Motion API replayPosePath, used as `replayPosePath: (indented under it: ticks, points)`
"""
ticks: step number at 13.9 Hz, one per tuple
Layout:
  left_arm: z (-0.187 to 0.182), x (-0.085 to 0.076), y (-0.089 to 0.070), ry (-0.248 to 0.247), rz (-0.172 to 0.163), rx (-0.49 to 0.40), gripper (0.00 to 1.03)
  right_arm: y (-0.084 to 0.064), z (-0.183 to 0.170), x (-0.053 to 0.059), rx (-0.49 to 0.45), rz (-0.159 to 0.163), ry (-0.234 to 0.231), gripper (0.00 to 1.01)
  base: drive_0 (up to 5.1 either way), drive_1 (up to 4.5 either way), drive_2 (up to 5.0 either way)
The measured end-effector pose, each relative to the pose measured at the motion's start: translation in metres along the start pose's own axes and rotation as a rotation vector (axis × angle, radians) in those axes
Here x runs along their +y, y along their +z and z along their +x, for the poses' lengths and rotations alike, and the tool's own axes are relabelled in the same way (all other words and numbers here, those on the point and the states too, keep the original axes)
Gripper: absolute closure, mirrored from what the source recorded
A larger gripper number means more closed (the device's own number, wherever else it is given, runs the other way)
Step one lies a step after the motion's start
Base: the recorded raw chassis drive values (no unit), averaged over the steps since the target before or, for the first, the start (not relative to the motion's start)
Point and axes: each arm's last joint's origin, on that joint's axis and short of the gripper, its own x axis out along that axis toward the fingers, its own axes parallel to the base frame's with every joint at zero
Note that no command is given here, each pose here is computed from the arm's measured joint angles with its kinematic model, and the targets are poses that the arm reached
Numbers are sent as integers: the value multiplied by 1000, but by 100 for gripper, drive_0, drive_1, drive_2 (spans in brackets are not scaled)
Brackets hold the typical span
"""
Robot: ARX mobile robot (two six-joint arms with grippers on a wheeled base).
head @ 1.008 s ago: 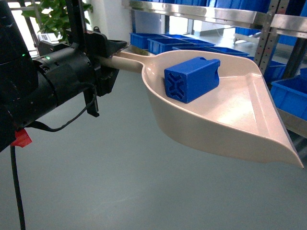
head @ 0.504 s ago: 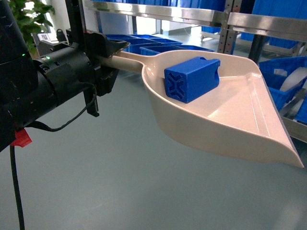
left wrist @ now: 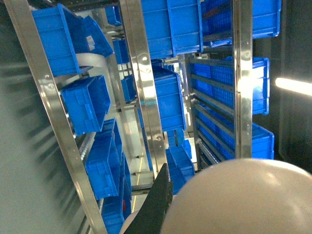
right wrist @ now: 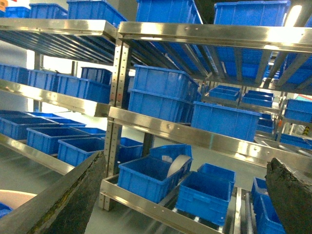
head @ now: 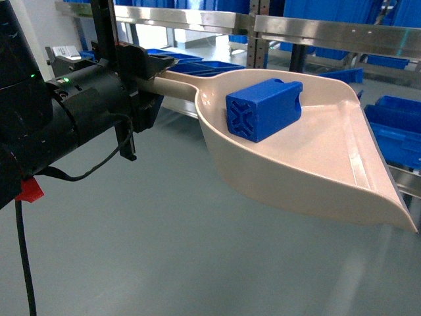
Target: Place part in tray to right shelf
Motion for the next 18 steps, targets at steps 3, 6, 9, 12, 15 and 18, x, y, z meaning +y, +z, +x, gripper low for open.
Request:
replayPosePath:
  ticks: [3, 6, 9, 12, 15, 18]
  points:
    - [0, 0, 0, 0, 0, -2, 90, 0, 0, 0, 0, 0, 0, 3, -155, -155, -155]
    - [0, 0, 0, 0, 0, -2, 90, 0, 0, 0, 0, 0, 0, 3, -160, -160, -160]
    - [0, 0, 0, 0, 0, -2, 90, 0, 0, 0, 0, 0, 0, 3, -160, -160, -160]
    - [0, 0, 0, 0, 0, -2, 90, 0, 0, 0, 0, 0, 0, 3, -159, -159, -159]
    - [0, 0, 0, 0, 0, -2, 90, 0, 0, 0, 1, 0, 0, 3, -159, -159, -159]
    - [0, 0, 1, 0, 0, -4, 90, 0, 0, 0, 0, 0, 0, 3, -159, -159, -159]
